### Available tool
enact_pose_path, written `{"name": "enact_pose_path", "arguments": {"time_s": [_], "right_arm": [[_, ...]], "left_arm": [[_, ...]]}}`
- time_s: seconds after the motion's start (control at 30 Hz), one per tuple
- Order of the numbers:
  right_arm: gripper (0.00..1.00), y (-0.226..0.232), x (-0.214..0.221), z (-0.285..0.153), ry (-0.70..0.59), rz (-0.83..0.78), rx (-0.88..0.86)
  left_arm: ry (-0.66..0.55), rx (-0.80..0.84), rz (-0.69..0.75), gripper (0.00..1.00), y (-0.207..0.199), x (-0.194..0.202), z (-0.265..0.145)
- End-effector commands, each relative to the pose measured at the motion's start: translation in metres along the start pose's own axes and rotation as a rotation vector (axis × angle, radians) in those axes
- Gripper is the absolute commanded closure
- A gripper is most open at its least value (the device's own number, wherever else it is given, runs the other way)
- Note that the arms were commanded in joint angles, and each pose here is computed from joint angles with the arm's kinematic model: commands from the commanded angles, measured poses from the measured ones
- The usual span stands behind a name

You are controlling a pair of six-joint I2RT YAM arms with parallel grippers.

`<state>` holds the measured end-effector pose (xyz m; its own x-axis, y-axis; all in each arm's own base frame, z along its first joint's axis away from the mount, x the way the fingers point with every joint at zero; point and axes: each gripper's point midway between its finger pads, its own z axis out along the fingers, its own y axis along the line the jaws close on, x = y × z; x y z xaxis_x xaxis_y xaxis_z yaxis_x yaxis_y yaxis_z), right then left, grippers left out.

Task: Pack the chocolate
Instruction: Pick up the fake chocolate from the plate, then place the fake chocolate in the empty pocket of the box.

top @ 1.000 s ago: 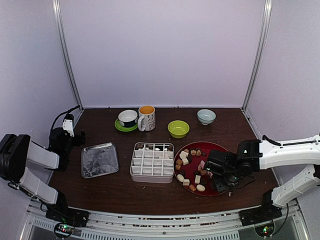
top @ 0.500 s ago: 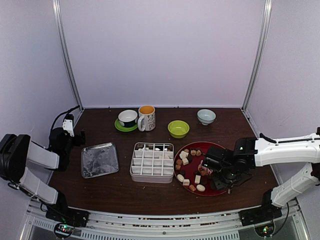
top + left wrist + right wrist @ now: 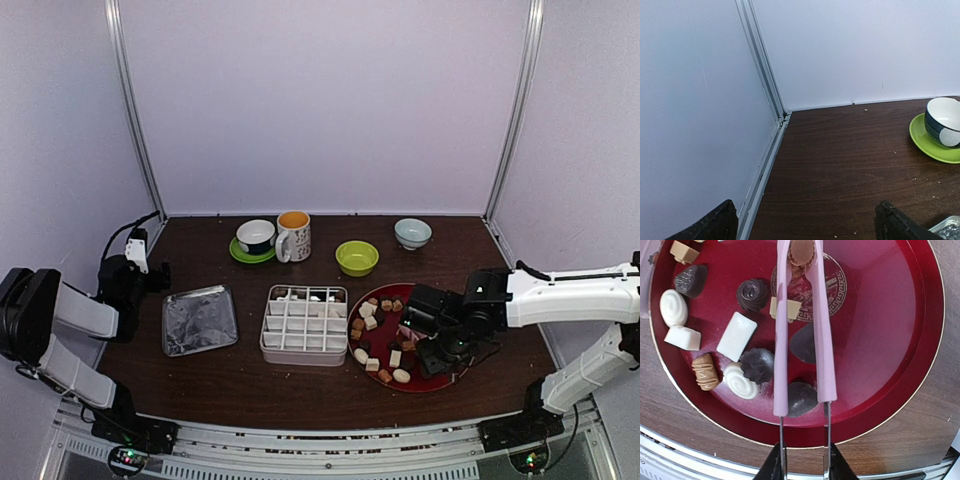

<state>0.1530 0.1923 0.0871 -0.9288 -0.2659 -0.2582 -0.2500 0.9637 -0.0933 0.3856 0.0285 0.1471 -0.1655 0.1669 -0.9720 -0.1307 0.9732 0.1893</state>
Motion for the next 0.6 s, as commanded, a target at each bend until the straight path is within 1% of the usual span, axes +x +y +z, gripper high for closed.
{"name": "enact_pose_path", "arguments": {"time_s": [0.0,0.23,0.43,0.57], "right_arm": [[0.77,-0.002,-0.017,-0.02,-0.078,0.002,-0.015],[0.79,0.018,-0.042,-0.046,-0.179,-0.023,-0.121],[0.79,0.06,-0.068,-0.075,-0.292,-0.082,-0.278],[0.79,0.091,-0.086,-0.084,-0.341,-0.111,-0.348]], "left_arm": [[-0.067,-0.012,-0.001,0.02,0.005,-0.018,0.001],[-0.067,-0.012,-0.001,0.02,0.005,-0.018,0.001],[-0.067,-0.012,-0.001,0.02,0.005,-0.018,0.001],[-0.067,-0.012,-0.001,0.02,0.005,-0.018,0.001]]}}
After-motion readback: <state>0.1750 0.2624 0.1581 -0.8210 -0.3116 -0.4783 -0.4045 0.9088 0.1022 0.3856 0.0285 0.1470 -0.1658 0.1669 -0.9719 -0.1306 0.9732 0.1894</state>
